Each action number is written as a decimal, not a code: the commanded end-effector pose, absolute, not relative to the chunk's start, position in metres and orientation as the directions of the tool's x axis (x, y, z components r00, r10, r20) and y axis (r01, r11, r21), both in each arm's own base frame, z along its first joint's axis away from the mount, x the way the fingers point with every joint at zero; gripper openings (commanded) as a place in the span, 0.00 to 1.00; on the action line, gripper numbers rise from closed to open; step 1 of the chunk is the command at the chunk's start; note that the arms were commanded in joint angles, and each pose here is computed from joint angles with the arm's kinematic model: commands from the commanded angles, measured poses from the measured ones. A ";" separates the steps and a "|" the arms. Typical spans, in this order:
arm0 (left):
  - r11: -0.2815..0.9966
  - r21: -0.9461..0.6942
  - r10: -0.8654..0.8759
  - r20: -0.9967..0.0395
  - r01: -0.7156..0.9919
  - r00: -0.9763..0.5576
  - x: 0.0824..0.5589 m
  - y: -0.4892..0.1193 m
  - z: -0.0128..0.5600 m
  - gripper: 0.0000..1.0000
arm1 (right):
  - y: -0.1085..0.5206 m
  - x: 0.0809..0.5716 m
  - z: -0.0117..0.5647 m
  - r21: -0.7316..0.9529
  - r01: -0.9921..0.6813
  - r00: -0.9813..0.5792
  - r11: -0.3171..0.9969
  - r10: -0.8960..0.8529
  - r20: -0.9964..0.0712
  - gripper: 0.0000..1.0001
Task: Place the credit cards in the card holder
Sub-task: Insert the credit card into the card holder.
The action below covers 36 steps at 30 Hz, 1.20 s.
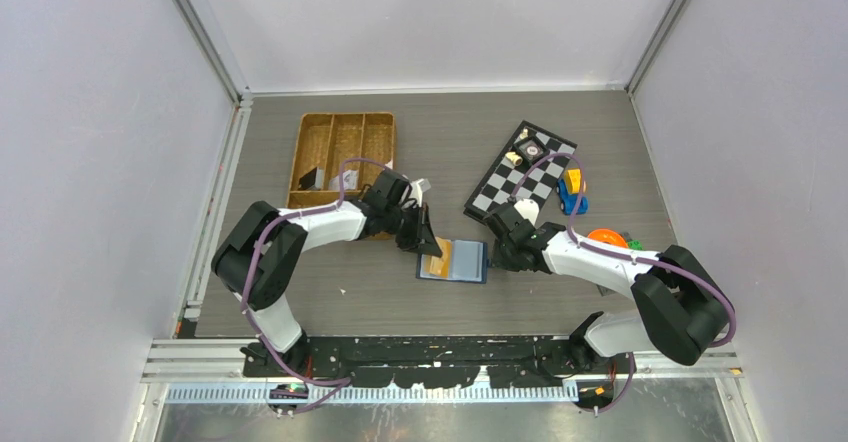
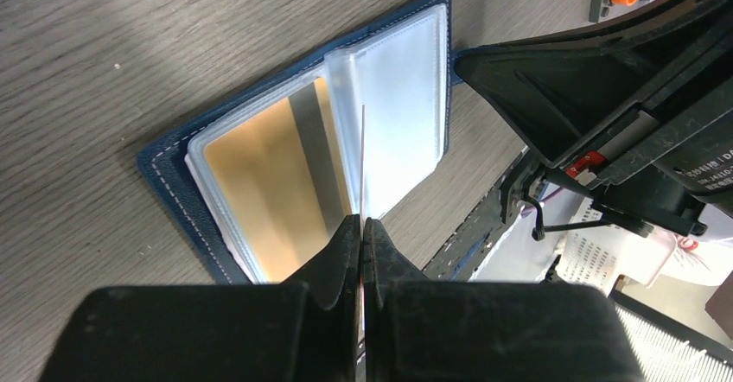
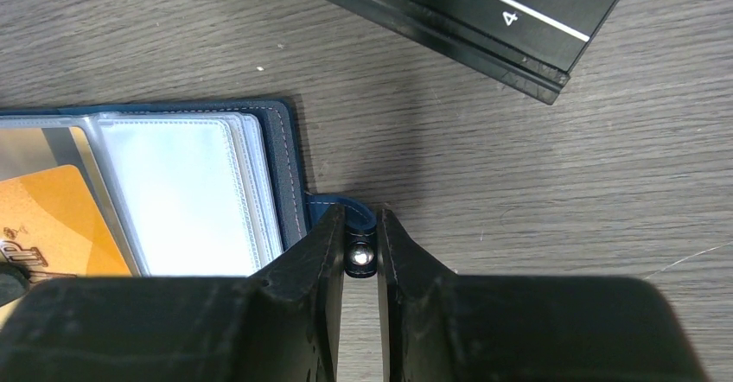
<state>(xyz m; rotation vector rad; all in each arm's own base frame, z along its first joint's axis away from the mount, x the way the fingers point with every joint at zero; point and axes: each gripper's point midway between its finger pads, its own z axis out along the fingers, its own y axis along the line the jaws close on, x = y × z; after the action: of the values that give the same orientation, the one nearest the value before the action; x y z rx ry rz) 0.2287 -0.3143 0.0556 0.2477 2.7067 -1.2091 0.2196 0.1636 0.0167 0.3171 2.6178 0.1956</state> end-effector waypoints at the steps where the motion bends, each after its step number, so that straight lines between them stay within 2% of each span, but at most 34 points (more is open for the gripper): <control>1: 0.601 -0.759 0.086 -0.248 0.249 -0.965 0.231 -0.322 0.070 0.00 | 0.157 0.223 0.015 0.156 0.217 -0.840 0.964 0.265 -0.472 0.10; 36: 0.590 -0.779 0.070 -0.213 0.213 -0.975 0.235 -0.327 0.050 0.00 | 0.154 0.220 0.012 0.141 0.224 -0.846 0.964 0.264 -0.464 0.09</control>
<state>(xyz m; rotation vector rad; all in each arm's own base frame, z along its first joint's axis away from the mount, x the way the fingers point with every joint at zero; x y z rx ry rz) 0.2302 -0.3211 0.0457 0.2269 2.7018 -1.2812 0.2196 0.1633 0.0163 0.3220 2.6194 0.1896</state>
